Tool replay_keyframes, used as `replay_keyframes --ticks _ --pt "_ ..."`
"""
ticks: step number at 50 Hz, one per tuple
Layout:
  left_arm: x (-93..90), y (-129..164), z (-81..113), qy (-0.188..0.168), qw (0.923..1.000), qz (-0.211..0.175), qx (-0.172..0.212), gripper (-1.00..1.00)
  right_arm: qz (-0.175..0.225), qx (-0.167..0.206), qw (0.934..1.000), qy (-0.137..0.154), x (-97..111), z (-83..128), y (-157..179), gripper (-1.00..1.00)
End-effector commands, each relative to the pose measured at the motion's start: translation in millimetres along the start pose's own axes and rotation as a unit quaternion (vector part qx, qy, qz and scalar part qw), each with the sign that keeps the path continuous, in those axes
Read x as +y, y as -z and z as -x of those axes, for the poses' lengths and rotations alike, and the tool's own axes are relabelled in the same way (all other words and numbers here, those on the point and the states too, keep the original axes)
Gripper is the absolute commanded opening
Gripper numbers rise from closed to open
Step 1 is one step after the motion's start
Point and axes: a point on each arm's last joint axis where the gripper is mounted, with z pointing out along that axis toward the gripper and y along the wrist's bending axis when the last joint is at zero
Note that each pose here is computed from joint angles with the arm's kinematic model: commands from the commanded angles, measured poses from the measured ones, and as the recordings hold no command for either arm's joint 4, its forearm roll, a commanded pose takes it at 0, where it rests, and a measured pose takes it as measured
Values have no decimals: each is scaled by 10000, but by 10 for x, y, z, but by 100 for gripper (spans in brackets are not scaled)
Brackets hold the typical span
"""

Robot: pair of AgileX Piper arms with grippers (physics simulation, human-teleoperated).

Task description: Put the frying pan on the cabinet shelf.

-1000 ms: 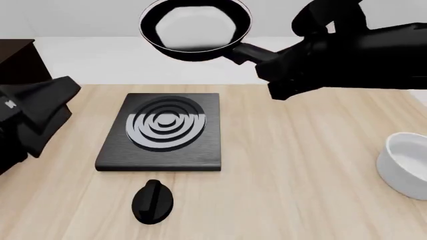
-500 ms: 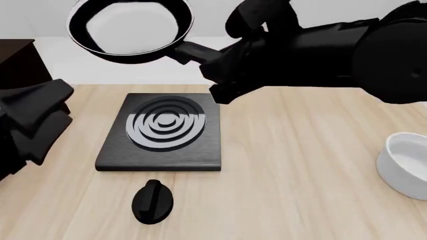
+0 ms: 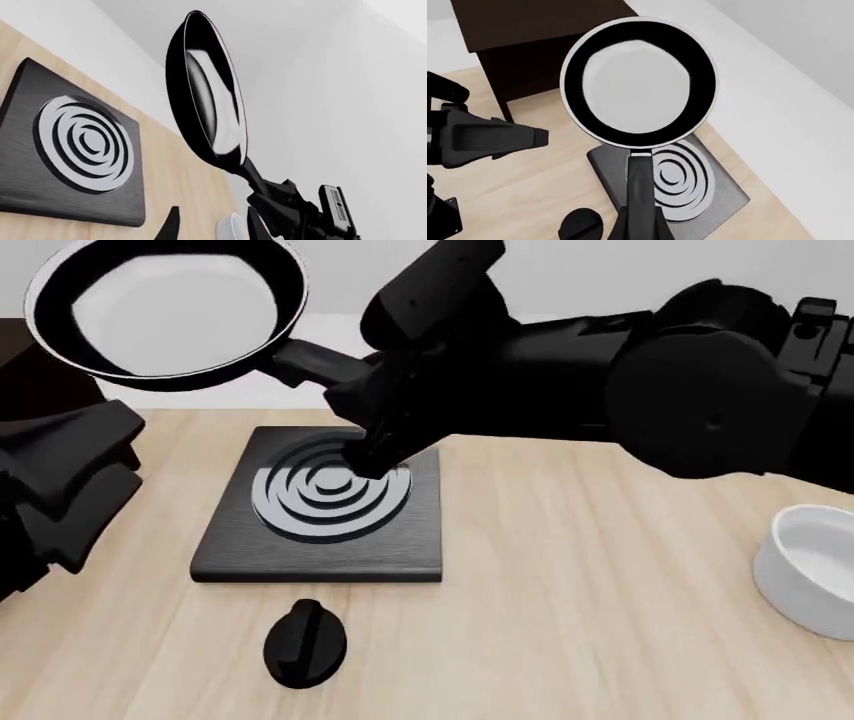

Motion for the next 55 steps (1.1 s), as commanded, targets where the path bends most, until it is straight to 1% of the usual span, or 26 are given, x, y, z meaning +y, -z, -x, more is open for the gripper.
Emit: replay_keyframes --ticks 1,6,12,17,27,40,46,51,55 --pt "5 -21 -22 -88 9999 19 98 100 125 -360 9993 -68 96 152 -39 -100" --pt "21 -25 -31 -30 10000 5 84 100 230 -422 9988 -77 175 181 -91 -100" --pt "26 -10 -33 33 10000 -6 70 100 469 -423 9980 -30 361 167 -211 -100" --pt "37 7 -16 97 9999 13 -30 100 553 -468 9974 -32 436 165 -270 -100" --pt "45 13 -22 154 9999 -3 -39 100 651 -476 9967 -22 536 106 -380 -100" --pt "50 11 -27 179 9998 -4 -26 100 740 -568 9956 33 608 157 -372 -100" --pt "55 13 -26 185 9998 5 -45 100 863 -636 9942 127 708 163 -340 -100" --pt "74 -6 -44 167 9999 16 -8 100 935 -652 9934 108 759 171 -317 -100" --pt "67 -8 -43 160 9999 14 4 100 1039 -664 9923 132 838 175 -301 -100"
